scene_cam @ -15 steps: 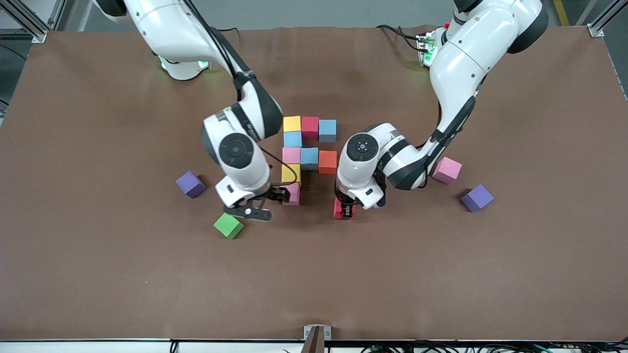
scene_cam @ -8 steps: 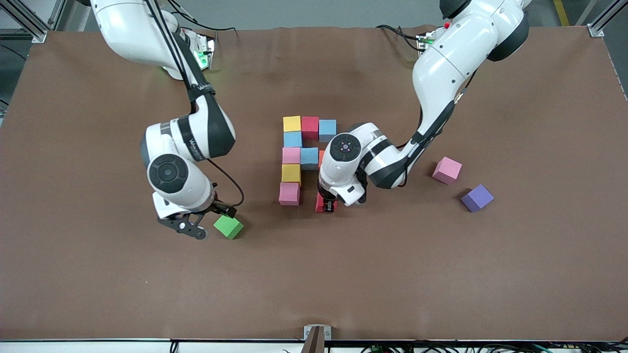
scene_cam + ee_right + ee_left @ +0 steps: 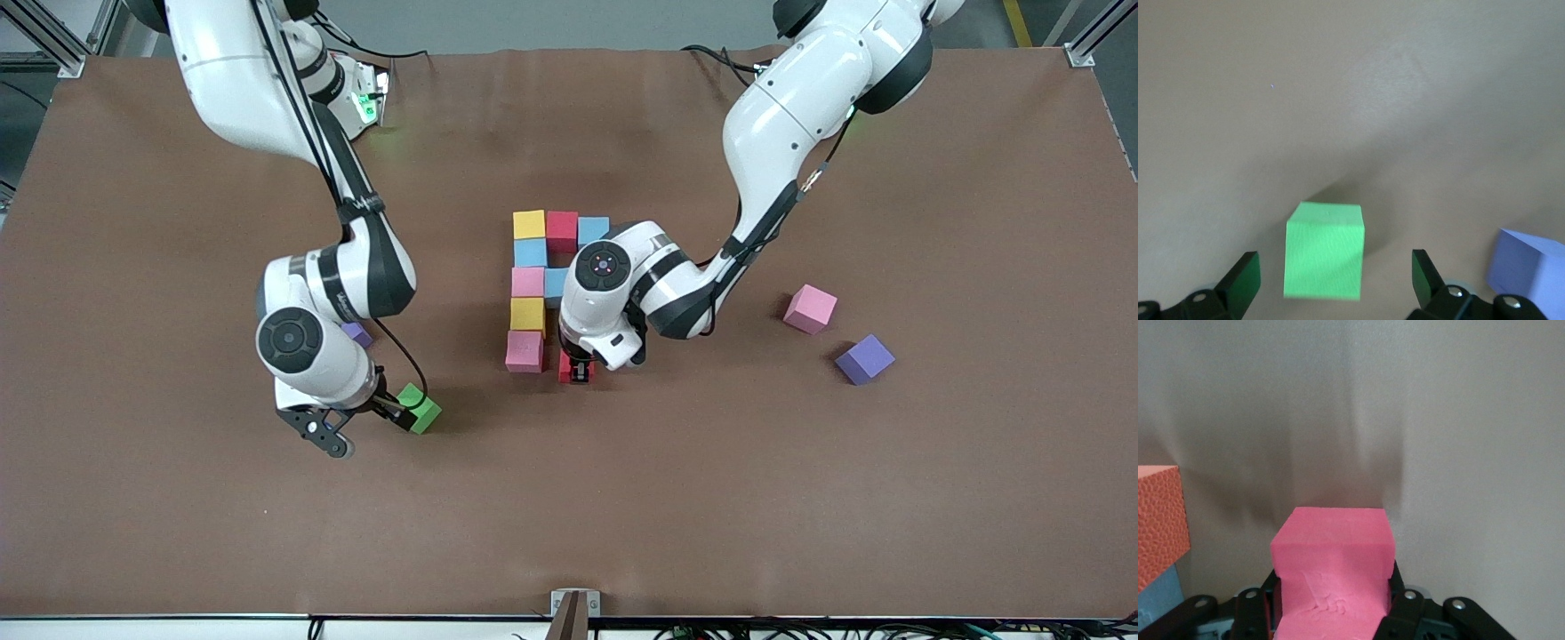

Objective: Arrange 11 blocks into digit 3

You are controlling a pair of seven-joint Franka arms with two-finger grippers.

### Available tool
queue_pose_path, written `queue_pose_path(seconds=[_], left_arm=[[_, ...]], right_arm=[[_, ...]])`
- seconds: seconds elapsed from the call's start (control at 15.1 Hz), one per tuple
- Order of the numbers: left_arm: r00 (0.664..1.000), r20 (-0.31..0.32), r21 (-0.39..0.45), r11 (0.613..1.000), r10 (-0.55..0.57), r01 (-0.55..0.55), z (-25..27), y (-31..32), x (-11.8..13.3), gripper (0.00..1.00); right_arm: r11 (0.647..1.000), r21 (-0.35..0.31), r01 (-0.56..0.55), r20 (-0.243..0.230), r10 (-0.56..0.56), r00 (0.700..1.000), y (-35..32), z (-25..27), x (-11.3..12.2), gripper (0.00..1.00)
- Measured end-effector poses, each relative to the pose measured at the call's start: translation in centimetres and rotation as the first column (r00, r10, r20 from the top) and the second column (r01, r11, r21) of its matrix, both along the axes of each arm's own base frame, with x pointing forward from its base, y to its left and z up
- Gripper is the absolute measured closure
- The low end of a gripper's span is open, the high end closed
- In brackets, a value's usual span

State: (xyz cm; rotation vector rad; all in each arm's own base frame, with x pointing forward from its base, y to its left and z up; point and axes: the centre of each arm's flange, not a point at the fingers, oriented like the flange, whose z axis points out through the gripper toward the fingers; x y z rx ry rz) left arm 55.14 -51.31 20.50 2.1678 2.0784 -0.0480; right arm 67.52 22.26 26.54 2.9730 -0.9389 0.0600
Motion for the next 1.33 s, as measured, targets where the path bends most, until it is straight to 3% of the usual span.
queue_pose_path(seconds=[0.27,0.8,0.86,0.99,1.06,1.19,1.33], left_arm=[[1.000,0.000,-0.002,1.000,-0.003,0.003,0.0,-0.7,-0.6,0.41],[1.000,0.002,-0.009,1.000,-0.002,0.002,0.0,-1.8,-1.2,0.41],[1.000,0.002,-0.010,1.000,-0.002,0.002,0.0,-1.8,-1.2,0.41],[1.000,0.005,-0.016,1.000,-0.003,0.003,-0.1,-2.0,-1.3,0.41],[1.000,0.007,-0.020,1.000,-0.004,0.004,-0.1,-2.2,-1.4,0.41],[1.000,0.009,-0.025,1.000,-0.006,0.006,-0.1,-2.4,-1.6,0.41],[1.000,0.010,-0.027,1.000,-0.006,0.007,-0.1,-2.4,-1.6,0.41]], right_arm=[[1.000,0.004,0.002,0.031,-0.002,1.000,0.0,-3.7,-0.4,0.00],[1.000,0.010,-0.012,0.056,0.012,0.998,0.8,-5.4,-1.6,0.04],[1.000,0.010,-0.015,0.056,0.015,0.998,1.0,-5.4,-1.7,0.09],[1.000,0.011,-0.020,0.056,0.019,0.998,1.6,-5.4,-1.9,0.28],[1.000,0.012,-0.018,0.056,0.017,0.998,1.9,-5.4,-2.0,0.29],[1.000,0.013,-0.011,0.057,0.010,0.998,2.2,-5.3,-2.1,0.40],[1.000,0.014,0.002,0.054,-0.003,0.999,2.3,-5.3,-2.2,0.40]])
